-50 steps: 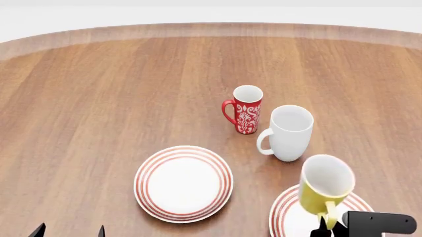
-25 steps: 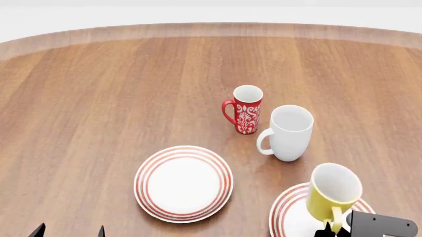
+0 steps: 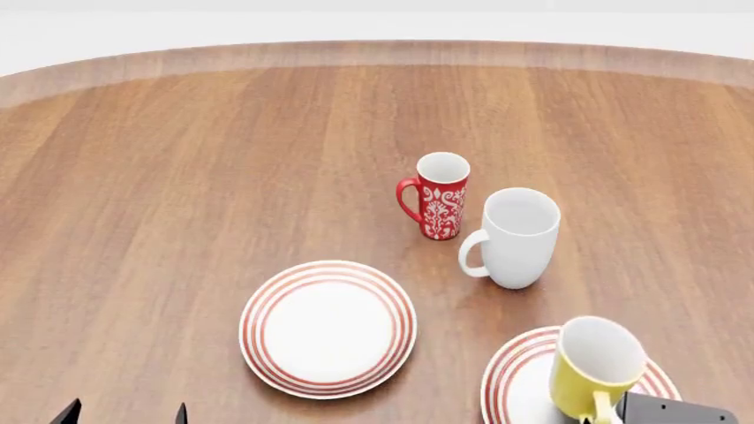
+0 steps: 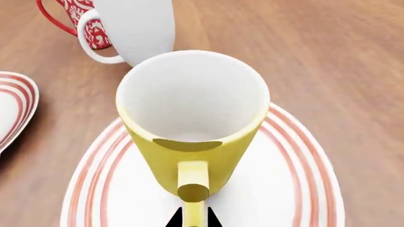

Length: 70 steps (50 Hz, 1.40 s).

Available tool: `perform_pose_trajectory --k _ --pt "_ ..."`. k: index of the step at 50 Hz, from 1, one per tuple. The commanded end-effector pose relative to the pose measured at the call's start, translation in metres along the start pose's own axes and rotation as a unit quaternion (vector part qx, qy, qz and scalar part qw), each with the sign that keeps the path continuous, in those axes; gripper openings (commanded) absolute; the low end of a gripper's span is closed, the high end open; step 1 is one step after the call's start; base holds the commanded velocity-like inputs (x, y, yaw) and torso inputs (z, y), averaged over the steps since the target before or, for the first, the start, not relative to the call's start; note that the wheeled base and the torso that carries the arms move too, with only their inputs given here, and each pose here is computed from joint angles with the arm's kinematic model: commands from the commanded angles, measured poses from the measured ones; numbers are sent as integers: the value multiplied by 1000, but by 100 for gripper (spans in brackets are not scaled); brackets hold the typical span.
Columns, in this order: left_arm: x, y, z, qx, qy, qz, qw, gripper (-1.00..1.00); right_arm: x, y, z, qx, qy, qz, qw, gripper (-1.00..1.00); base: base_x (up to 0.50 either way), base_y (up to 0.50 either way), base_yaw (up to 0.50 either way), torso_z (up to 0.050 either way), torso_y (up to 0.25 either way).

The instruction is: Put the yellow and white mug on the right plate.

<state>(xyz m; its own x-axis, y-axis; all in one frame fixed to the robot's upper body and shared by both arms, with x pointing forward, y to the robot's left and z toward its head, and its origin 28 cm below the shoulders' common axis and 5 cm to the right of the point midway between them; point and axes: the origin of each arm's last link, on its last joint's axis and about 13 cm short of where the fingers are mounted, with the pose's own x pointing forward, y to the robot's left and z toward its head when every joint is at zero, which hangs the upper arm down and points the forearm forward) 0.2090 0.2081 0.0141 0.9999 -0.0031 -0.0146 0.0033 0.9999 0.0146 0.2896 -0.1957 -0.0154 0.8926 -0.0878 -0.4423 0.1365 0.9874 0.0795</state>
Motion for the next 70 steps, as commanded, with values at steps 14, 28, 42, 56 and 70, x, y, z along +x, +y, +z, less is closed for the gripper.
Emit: perform_pose_trajectory --k 14,28,42,56,70 --pt "1 -1 1 2 -9 2 1000 100 5 6 -4 -23 -14 9 1000 -100 0 0 0 0 0" --pt "1 -1 2 -1 -9 2 1000 100 -1 7 -3 -25 -20 11 999 100 0 0 0 0 0" --pt "1 -1 2 -1 -9 2 1000 100 -47 24 36 -54 -108 55 991 100 0 0 0 0 0" --pt "1 -1 2 -1 -9 2 1000 100 -73 33 44 -39 -168 85 981 100 0 0 0 0 0" --pt "1 -1 1 -2 -9 3 1000 100 -97 42 25 7 -225 92 970 100 0 0 0 0 0"
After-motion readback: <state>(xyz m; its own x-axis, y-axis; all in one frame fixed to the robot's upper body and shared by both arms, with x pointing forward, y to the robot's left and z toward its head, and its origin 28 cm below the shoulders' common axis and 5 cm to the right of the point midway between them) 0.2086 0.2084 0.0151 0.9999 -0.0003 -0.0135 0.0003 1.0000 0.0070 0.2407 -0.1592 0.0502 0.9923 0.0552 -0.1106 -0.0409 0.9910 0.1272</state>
